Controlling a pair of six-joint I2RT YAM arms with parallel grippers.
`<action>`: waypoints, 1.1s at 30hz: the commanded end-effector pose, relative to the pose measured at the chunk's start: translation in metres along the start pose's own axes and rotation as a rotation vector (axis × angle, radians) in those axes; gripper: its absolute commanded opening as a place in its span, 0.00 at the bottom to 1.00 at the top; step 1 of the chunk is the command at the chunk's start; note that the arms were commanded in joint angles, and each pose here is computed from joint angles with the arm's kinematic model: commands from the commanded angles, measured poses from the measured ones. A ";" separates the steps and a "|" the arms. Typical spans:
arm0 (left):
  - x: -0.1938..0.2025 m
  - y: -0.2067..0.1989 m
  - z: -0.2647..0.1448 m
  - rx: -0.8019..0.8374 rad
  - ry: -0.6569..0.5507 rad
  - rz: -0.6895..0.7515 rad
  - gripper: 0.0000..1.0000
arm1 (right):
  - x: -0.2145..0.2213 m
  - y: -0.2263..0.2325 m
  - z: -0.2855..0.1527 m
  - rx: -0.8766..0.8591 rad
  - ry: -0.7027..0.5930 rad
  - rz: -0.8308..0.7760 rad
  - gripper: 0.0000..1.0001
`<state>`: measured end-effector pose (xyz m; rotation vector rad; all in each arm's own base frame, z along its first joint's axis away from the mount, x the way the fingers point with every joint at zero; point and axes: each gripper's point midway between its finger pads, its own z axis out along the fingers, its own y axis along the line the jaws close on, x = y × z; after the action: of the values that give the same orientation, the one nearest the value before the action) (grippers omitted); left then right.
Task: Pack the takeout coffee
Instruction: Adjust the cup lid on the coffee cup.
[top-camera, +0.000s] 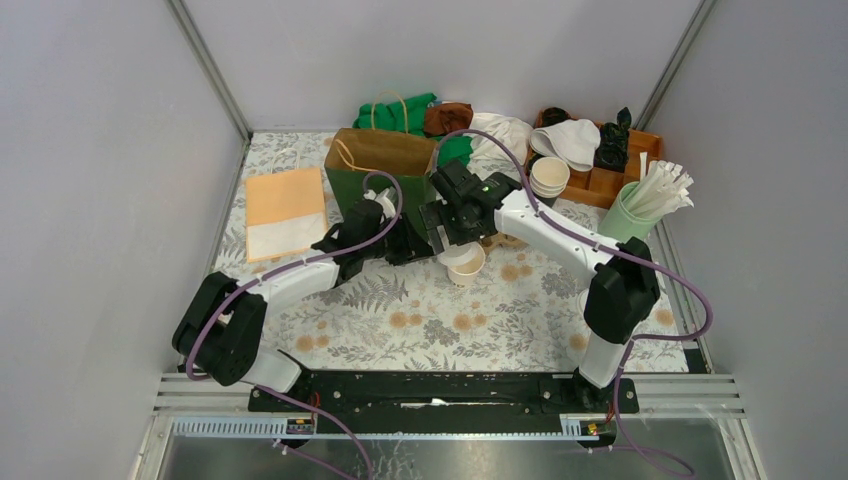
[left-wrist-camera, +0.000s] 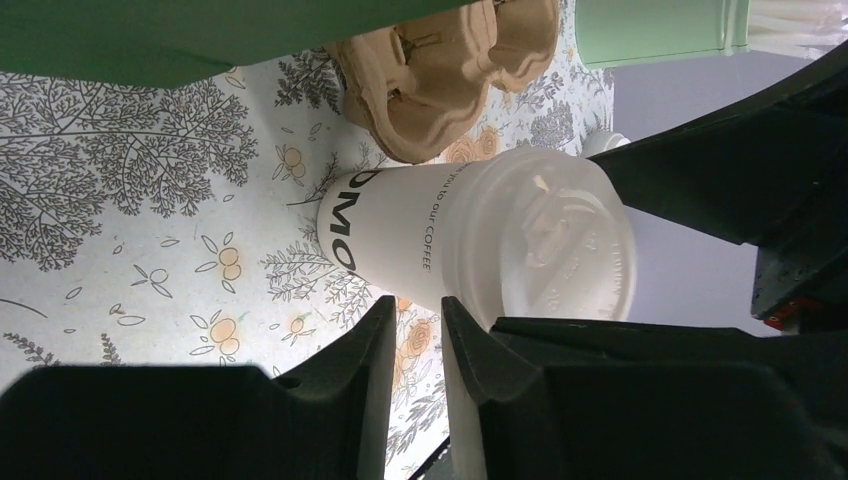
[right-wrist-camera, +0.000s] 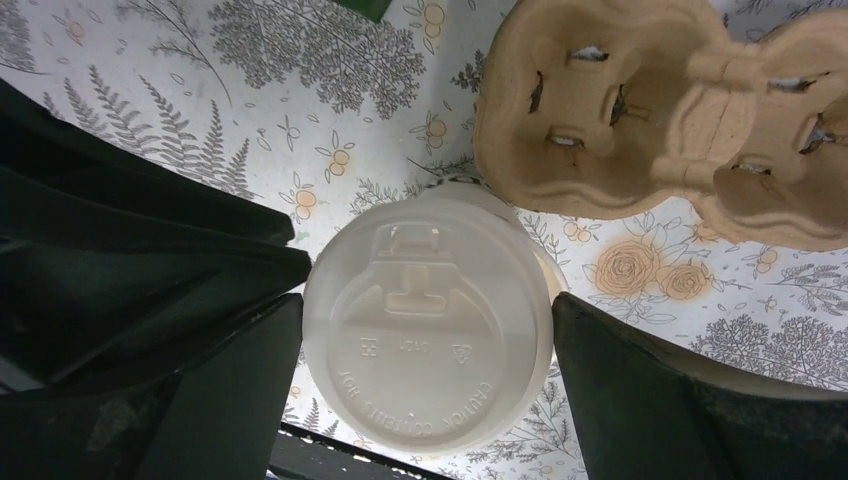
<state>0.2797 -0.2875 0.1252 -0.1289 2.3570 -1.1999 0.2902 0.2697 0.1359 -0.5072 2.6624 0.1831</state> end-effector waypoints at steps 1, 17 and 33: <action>-0.018 -0.024 -0.005 0.059 -0.044 0.056 0.27 | -0.012 0.001 -0.016 0.010 -0.035 -0.023 1.00; -0.017 -0.025 -0.006 0.063 -0.036 0.061 0.27 | 0.012 -0.009 -0.009 0.026 -0.023 -0.016 1.00; -0.019 -0.028 -0.006 0.064 -0.034 0.068 0.28 | -0.006 -0.014 -0.022 0.055 -0.089 -0.029 1.00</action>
<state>0.2834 -0.2896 0.1336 -0.0980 2.3422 -1.1977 0.2841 0.2507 0.1269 -0.5131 2.6602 0.0995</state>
